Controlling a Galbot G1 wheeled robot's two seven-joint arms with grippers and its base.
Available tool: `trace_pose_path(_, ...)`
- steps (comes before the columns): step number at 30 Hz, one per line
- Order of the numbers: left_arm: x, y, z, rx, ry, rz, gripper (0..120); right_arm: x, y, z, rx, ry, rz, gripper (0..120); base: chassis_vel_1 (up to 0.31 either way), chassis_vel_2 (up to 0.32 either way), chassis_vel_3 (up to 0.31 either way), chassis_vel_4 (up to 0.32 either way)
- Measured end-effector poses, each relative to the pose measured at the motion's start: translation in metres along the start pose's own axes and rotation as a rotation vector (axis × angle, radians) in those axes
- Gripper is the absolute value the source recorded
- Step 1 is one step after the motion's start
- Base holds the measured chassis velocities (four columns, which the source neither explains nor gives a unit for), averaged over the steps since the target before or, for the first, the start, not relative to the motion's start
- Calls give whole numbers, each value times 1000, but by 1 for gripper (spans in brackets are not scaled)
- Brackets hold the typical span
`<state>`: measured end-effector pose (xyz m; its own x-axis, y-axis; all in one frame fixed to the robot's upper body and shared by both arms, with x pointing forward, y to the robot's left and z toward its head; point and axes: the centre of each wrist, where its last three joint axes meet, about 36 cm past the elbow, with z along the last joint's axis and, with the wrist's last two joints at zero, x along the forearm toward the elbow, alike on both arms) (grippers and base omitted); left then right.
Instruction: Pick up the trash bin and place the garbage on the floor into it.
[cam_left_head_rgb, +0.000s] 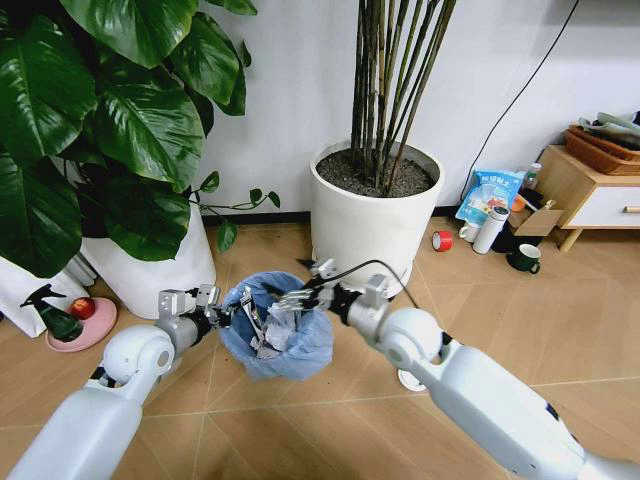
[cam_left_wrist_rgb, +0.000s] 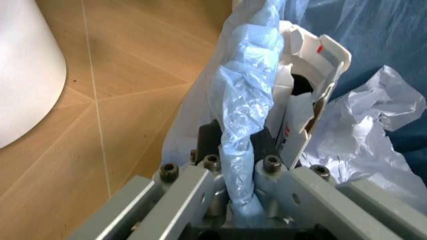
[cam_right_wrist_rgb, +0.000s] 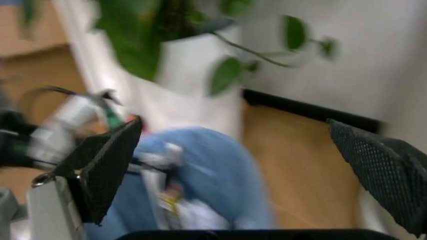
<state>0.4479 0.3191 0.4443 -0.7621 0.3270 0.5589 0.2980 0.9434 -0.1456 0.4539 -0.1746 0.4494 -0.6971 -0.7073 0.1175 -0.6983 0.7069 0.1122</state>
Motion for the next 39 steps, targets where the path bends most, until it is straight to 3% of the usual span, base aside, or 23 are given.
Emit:
trace_pose_path(4,3,1,3,1,1,-4,0,15,-24,11,-10,28,91,100,0,0,0,0)
trace_pose_path(6,6,2,4,-1,-2,-8,0,35,-58,30,-8,73,175,100,0,0,0,0)
trace_pose_path(10,9,1,2,-7,-7,-8,0,63,-92,64,15,149,280,100,0,0,0,0)
trace_pose_path(20,10,-2,5,-9,-5,-2,0,139,-126,151,-53,381,445,100,0,0,0,0)
trace_pose_path(26,11,-2,6,-12,-2,-3,0,169,-140,180,-89,455,506,100,0,0,0,0)
trace_pose_path(39,11,-3,7,-16,3,2,0,182,-147,227,-172,532,567,100,0,0,0,0)
